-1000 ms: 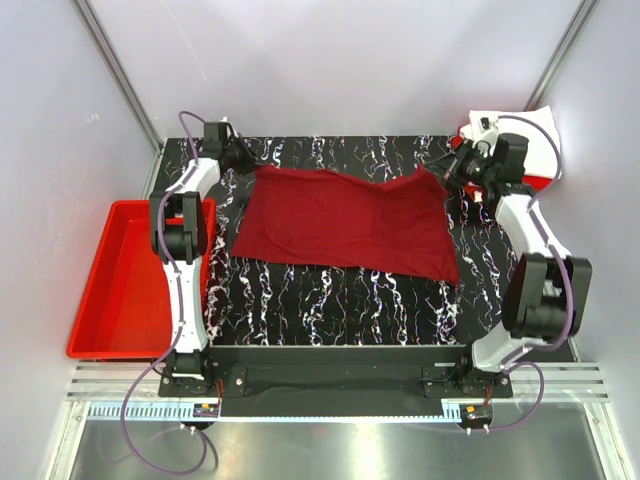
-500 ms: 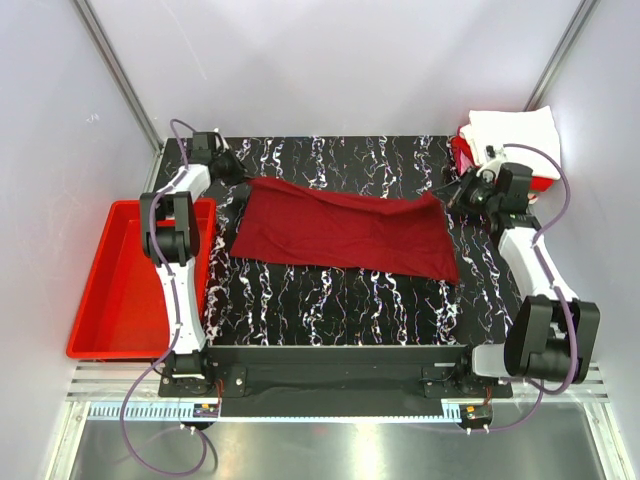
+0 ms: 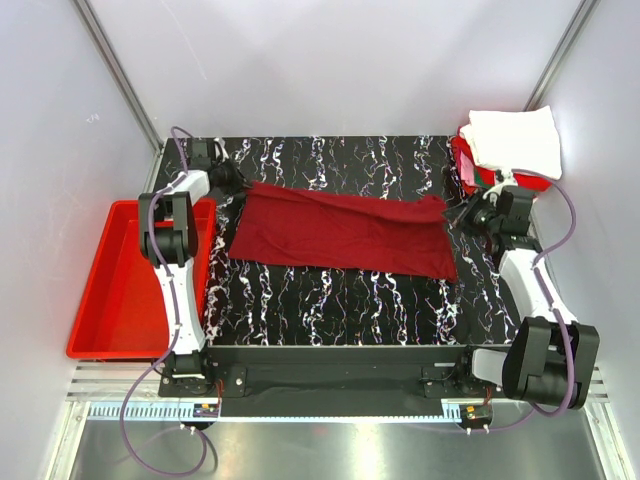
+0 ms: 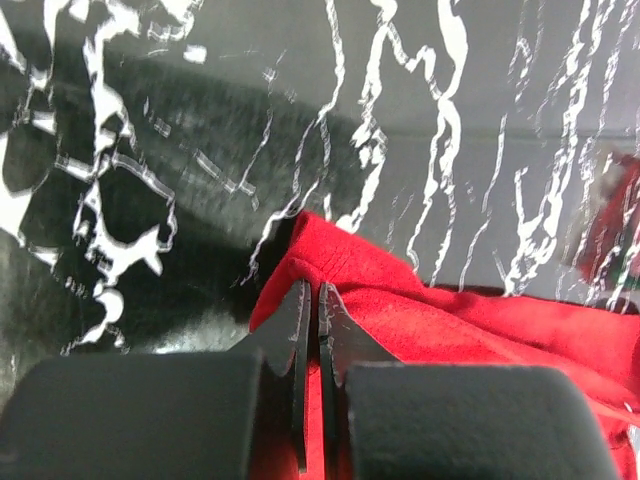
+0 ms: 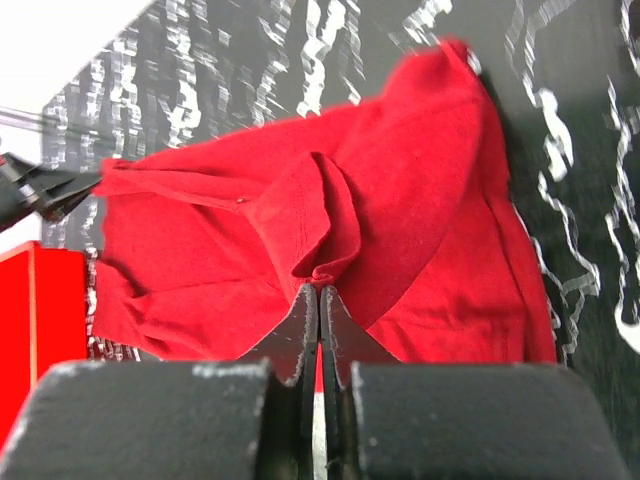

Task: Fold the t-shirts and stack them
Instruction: Fold the tshirt

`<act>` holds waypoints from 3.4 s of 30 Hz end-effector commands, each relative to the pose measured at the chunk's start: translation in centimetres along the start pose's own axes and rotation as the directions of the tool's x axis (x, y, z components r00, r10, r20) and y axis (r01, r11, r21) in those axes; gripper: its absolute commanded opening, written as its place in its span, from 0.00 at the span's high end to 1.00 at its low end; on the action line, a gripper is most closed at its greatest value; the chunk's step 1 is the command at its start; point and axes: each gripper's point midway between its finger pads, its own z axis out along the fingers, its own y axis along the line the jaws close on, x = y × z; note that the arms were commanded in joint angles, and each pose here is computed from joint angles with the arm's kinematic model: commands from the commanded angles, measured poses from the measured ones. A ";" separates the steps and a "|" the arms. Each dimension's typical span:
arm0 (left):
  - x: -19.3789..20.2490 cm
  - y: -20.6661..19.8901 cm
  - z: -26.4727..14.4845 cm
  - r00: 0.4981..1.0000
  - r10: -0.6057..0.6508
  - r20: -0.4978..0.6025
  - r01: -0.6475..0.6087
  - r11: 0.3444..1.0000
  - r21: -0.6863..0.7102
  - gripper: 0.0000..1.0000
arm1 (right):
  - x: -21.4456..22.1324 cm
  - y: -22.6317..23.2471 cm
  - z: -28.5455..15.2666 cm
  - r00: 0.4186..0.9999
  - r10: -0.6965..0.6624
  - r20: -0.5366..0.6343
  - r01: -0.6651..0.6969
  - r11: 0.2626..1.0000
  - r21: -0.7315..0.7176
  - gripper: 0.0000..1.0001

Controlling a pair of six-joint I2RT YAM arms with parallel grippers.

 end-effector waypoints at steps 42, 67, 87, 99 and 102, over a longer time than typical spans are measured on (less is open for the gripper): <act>10.1 -6.5 -3.2 0.938 0.280 -0.206 -0.326 0.913 -0.245 0.50 | 5.9 -0.5 12.2 0.925 0.138 -0.355 -0.045 0.965 0.258 0.28; 16.2 -6.9 -20.4 0.930 0.315 -0.188 -0.347 0.921 -0.178 0.48 | 10.3 -0.7 15.2 0.869 0.022 -0.494 0.105 0.968 0.227 0.46; 18.5 -4.7 -21.1 0.917 0.349 -0.196 -0.382 0.908 -0.172 0.48 | 15.4 4.6 8.2 0.851 0.041 -0.524 0.137 0.945 0.297 0.96; 18.0 -4.5 -21.3 0.925 0.334 -0.181 -0.365 0.913 -0.180 0.48 | 17.5 7.4 1.1 0.859 0.013 -0.511 0.151 0.949 0.277 0.50; 17.3 -4.3 -21.0 0.927 0.333 -0.172 -0.365 0.908 -0.208 0.48 | 15.6 6.7 -0.1 0.889 -0.032 -0.456 0.192 0.932 0.309 0.45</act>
